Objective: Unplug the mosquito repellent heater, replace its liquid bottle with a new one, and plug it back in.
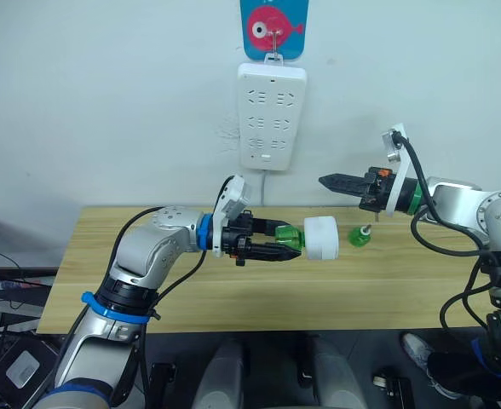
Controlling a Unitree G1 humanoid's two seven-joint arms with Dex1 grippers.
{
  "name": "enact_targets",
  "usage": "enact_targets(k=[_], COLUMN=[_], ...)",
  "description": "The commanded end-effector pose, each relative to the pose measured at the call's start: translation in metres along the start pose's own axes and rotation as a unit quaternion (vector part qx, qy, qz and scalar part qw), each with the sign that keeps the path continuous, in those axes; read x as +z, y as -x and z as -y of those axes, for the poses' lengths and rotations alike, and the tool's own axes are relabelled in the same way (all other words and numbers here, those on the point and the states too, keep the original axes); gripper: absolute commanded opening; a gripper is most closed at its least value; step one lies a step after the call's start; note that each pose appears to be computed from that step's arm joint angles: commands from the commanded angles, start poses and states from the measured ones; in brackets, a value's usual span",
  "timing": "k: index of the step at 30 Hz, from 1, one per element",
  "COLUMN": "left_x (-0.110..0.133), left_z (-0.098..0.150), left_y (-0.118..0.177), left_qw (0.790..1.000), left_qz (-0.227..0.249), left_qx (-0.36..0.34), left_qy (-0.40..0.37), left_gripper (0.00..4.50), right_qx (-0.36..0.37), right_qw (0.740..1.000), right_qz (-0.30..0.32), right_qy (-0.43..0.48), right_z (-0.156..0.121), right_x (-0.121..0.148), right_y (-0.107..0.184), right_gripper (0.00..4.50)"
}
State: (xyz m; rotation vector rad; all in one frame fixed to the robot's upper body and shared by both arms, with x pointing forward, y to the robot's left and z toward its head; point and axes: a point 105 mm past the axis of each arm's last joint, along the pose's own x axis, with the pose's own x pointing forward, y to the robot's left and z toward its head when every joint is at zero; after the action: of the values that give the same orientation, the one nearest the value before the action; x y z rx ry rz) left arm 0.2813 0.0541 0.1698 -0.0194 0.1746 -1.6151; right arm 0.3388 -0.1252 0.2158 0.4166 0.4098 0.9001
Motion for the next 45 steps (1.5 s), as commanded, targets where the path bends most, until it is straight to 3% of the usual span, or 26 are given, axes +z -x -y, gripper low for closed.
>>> enact_targets(k=[1, 5, 14, 18, 25, 28, 32, 40, 45], left_x=[0.006, 0.007, 0.020, 0.011, 0.000, -0.007, -0.010, -0.001, 0.001], left_z=[0.008, 0.007, 0.004, -0.003, -0.012, -0.011, -0.008, -0.001, 0.001], left_y=[0.001, 0.001, 0.002, 0.005, 0.002, 0.002, 0.001, -0.003, -0.004], left_qw=[1.000, 1.000, 0.999, 1.000, 0.999, 0.999, 0.999, 0.999, 0.999], left_qz=[0.005, 0.009, 0.035, 0.015, -0.011, -0.028, -0.034, -0.012, -0.005], left_qx=[-0.013, -0.012, -0.009, 0.010, 0.031, 0.027, 0.017, -0.006, -0.013], left_qy=[-0.020, -0.017, -0.007, -0.013, -0.020, -0.028, -0.032, -0.033, -0.033], left_gripper=[2.28, 2.28, 2.28, 2.28, 2.28, 2.28, 2.28, 2.28, 2.28], right_qx=[0.033, 0.054, 0.017, 0.122, 0.216, 0.223, 0.200, 0.064, 0.041], right_qw=[0.999, 0.998, 0.996, 0.983, 0.969, 0.967, 0.973, 0.996, 0.998], right_qz=[0.018, -0.031, -0.093, -0.136, -0.109, -0.098, -0.067, -0.036, -0.039], right_qy=[0.019, 0.017, -0.001, -0.021, -0.052, -0.067, -0.089, -0.060, -0.040], right_z=[-0.011, -0.017, -0.003, -0.043, -0.079, -0.085, -0.080, -0.039, -0.031], right_x=[0.013, -0.020, -0.081, -0.093, -0.072, -0.065, -0.054, -0.049, -0.050], right_y=[0.012, 0.011, 0.010, 0.024, 0.028, 0.026, 0.018, -0.001, -0.002], right_gripper=[0.03, 0.03, 0.03, 0.03, 0.03, 0.03, 0.03, 0.03, 0.03])
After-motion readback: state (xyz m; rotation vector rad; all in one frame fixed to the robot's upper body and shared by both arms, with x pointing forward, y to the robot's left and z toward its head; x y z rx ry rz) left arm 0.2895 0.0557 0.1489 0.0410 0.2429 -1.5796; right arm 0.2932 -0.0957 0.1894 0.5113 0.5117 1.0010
